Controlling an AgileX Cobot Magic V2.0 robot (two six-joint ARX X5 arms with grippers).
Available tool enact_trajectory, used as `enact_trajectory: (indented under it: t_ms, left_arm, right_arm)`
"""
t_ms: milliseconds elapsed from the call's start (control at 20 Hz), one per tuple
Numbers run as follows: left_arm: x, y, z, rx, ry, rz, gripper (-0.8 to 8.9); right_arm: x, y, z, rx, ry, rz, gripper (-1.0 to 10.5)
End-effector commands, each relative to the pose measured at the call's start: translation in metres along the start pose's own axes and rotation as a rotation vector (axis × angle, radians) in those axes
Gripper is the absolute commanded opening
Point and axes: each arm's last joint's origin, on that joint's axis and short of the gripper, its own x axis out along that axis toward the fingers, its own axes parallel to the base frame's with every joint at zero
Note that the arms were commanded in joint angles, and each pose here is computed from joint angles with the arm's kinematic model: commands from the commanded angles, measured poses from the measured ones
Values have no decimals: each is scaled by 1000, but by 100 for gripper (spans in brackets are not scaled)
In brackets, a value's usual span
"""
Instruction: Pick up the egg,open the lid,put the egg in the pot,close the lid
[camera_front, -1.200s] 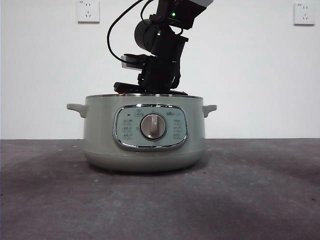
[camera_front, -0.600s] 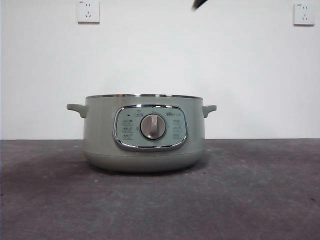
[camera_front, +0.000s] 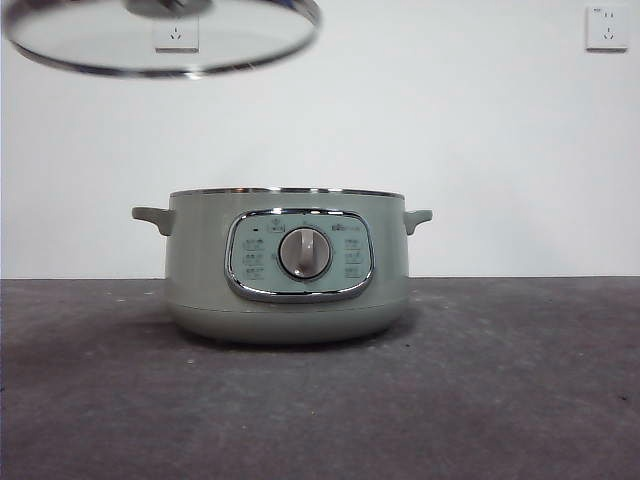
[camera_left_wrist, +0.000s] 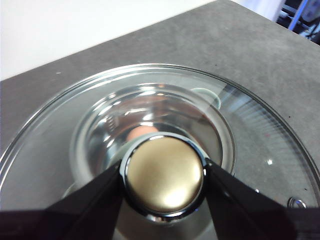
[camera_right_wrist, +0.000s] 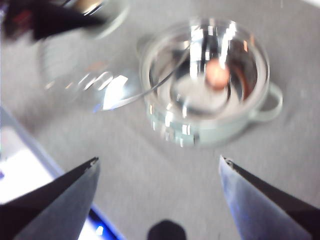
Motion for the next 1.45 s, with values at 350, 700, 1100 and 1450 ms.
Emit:
enact_trajectory:
  t_ms: [350,700,1100,1450]
  left_arm:
    - [72,2,33,70,-36,-38,-8]
    - [128,11,29,52,63,-27,-8]
    - [171,6,7,57,142,-15,-8]
    - [179,9,-2,53,199,31,-8]
  right_arm:
    - [11,6,-99,112,69,2,409]
    - [12,6,-153,186,75,-103,409]
    - [1,8,-162,203,41,-129,409]
    - [1,8,-164,204,63,-136,409]
